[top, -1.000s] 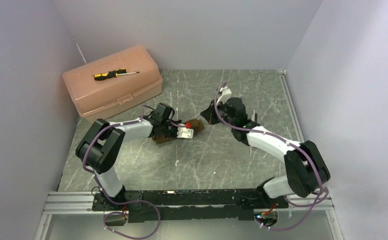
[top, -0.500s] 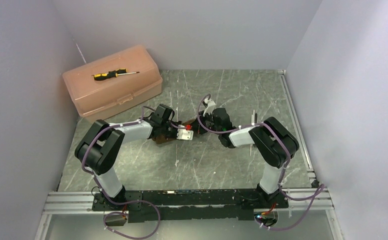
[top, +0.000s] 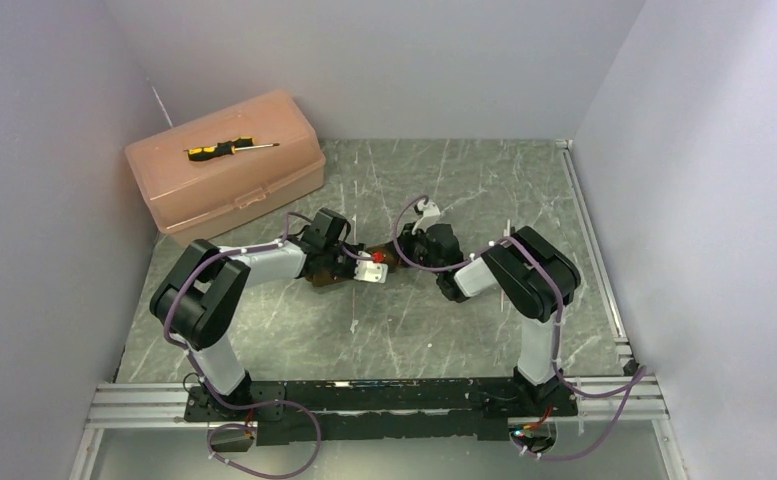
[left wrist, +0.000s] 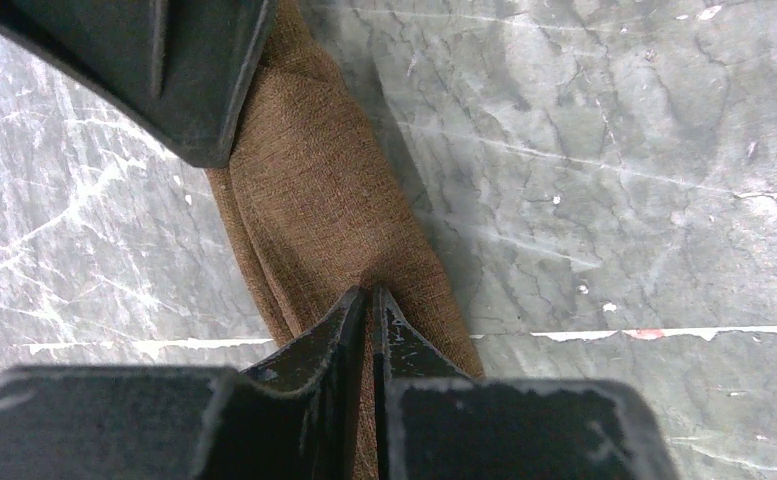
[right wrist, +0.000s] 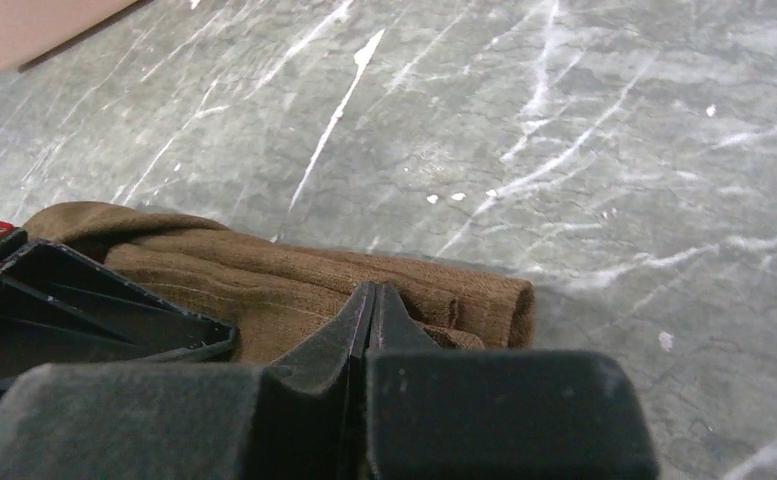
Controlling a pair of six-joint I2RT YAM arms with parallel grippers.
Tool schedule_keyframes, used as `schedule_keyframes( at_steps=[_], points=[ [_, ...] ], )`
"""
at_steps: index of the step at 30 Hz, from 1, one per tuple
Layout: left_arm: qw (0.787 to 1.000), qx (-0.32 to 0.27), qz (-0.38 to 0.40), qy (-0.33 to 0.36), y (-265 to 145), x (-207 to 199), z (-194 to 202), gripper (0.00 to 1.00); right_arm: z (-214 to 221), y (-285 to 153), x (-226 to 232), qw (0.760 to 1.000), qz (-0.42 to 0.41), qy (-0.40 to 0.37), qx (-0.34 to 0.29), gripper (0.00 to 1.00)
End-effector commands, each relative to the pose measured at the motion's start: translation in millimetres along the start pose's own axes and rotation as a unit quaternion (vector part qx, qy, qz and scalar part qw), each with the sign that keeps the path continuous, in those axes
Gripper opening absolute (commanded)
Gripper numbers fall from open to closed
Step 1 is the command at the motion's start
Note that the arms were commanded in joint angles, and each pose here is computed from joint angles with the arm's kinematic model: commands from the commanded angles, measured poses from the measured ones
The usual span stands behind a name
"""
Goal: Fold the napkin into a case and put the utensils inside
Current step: Smooth out the smaller rectangle-folded napkin at the center of the board.
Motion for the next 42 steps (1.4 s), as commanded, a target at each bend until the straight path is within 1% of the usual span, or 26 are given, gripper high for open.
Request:
schedule_keyframes(
  at_steps=[1,4,8,11,17,24,33,37,41,42],
  points=[
    [0.999,-0.008,0.034,-0.013,0.5,-19.4,-7.4,0.13,-0.5,-6.3,-19.7,0.999,0.034,0.002,-0.028,0.00],
    [0.999,-0.005,0.024,-0.033,-3.2,-7.4,-11.3,0.13,9.6,-9.0,-31.1,0.999,0.050,0.001,-0.021,0.00],
    [0.998,-0.001,0.016,-0.058,-8.9,4.5,-15.3,0.13,19.1,-7.5,-36.3,0.999,0.049,-0.002,-0.010,0.00],
    [0.998,0.005,0.011,-0.062,-9.9,6.1,-13.0,0.13,23.6,-7.5,-38.0,0.999,0.049,-0.006,-0.003,0.00],
    [0.999,0.033,0.002,-0.041,-10.9,3.6,1.5,0.13,29.3,-11.1,-44.6,0.998,0.057,-0.016,0.001,0.00],
    [0.996,0.053,-0.004,-0.067,-29.8,18.6,4.5,0.13,25.6,-12.9,-40.3,0.998,0.054,-0.023,-0.001,0.00],
    [0.992,0.093,0.039,-0.081,-44.4,-16.9,19.1,0.12,18.7,-15.0,-35.9,0.998,0.055,-0.027,-0.007,0.00],
    [0.989,0.115,0.035,-0.088,-45.5,-24.5,28.5,0.12,11.0,-15.1,-27.2,0.998,0.046,-0.032,-0.011,0.00],
    [0.987,0.125,0.028,-0.102,-42.7,-25.2,33.2,0.11,-2.6,-17.9,-10.8,0.999,0.029,-0.035,-0.022,0.00],
    [0.986,0.125,0.028,-0.107,-41.2,-26.2,33.7,0.11,-6.9,-18.6,-4.8,0.999,0.021,-0.034,-0.025,0.06]
  ],
)
Point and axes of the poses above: each gripper's point midway between its finger pads, its own y axis out along the fingers, its own x axis along the line the jaws close on, z = x × y, the point moved 1 cm from there along -y, back along the fingers, and after that the axes turned 12 degrees about y, right-handed, at the moved point
